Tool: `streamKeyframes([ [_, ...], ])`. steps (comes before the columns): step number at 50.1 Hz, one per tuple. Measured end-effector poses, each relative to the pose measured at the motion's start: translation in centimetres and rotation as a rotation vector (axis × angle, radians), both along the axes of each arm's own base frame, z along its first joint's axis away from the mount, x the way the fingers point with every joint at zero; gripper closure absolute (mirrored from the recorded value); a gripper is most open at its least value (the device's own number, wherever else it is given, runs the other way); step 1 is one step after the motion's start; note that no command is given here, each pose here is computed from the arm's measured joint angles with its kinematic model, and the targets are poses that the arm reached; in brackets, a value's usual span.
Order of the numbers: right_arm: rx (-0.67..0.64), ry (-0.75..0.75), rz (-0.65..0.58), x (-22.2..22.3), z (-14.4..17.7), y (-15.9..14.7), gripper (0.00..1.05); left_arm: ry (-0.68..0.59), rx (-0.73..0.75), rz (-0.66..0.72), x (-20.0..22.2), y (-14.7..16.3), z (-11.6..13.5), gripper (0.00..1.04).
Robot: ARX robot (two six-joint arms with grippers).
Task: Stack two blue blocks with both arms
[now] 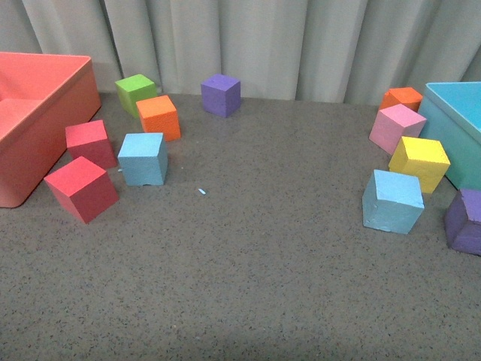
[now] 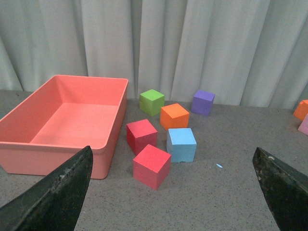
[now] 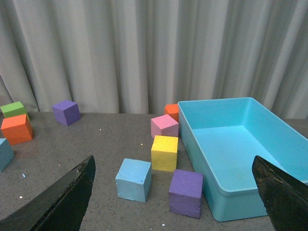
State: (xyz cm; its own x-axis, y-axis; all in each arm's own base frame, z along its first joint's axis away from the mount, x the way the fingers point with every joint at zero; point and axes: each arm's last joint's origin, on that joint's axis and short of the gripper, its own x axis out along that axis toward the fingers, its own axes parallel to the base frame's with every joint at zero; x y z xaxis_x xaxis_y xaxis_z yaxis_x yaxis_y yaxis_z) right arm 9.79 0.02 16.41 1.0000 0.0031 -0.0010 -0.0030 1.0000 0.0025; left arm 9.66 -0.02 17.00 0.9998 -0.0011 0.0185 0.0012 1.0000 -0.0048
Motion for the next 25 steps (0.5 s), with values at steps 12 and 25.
streamKeyframes([
  [12,-0.131,0.072,-0.174,0.4,0.0,0.2,0.10,0.000,0.000,0.000,0.0,0.0,0.0,0.07],
  [25,-0.084,0.385,-0.108,9.0,1.2,1.6,0.10,0.000,0.000,0.001,0.0,0.0,0.0,0.07],
])
